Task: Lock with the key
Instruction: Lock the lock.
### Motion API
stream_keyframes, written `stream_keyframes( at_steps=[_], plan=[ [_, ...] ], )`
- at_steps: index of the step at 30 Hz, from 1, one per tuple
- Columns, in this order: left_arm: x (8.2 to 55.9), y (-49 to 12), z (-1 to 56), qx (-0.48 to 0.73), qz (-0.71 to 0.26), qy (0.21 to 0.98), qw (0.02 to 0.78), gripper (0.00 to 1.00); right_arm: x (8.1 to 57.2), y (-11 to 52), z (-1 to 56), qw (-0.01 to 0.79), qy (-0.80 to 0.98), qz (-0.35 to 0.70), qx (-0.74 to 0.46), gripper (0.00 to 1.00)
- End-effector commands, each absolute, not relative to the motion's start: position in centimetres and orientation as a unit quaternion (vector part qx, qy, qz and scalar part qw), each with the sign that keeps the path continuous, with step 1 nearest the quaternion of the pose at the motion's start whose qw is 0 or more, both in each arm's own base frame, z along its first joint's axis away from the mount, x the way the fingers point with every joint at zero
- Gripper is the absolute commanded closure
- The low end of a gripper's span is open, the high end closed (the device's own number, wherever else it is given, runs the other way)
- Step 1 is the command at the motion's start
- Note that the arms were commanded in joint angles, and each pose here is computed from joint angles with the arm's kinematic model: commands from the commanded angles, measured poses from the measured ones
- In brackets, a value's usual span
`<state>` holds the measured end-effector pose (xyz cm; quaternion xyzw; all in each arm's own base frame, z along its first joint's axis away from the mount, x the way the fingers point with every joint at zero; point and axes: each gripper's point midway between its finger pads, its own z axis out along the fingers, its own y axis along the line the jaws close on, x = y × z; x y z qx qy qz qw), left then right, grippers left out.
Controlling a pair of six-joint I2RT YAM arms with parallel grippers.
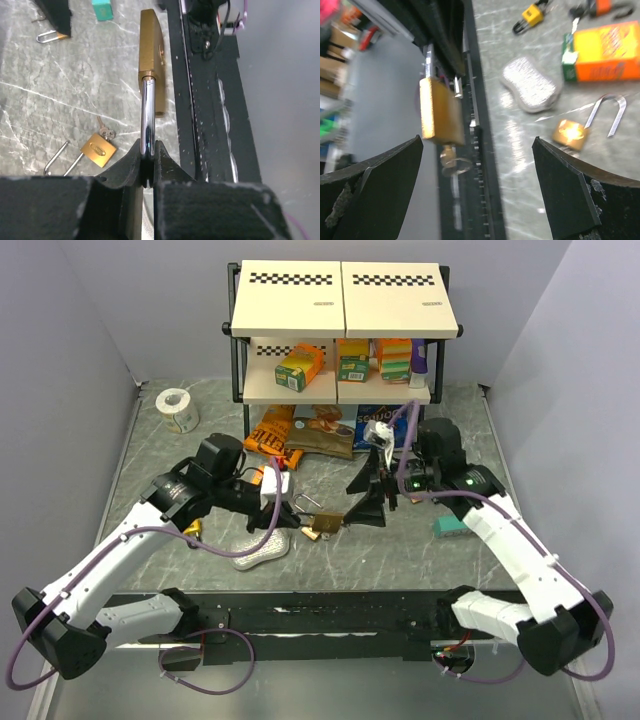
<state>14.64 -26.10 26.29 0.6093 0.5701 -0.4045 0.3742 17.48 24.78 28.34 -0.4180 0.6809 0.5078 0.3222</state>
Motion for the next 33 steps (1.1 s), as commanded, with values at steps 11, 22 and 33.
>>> stream_keyframes(
  at_steps=[11, 22, 33],
  plan=[
    [15.0, -28.5, 34.0, 0.571, -0.464, 0.515, 0.439, 0.99, 14.7, 26.9, 29.3, 0.374, 0.582, 0.475, -0.544, 0.13],
    [15.6, -28.8, 34.1, 0.56, -0.467, 0.519, 0.445, 0.99, 13.6, 28.8, 30.0, 0.351, 0.554, 0.504, -0.562, 0.82],
    [14.3, -30.9, 35.1, 0.543, -0.522, 0.502, 0.424, 0.99, 14.0, 30.8, 31.1, 0.35, 0.545, 0.526, -0.551, 1.0]
  ],
)
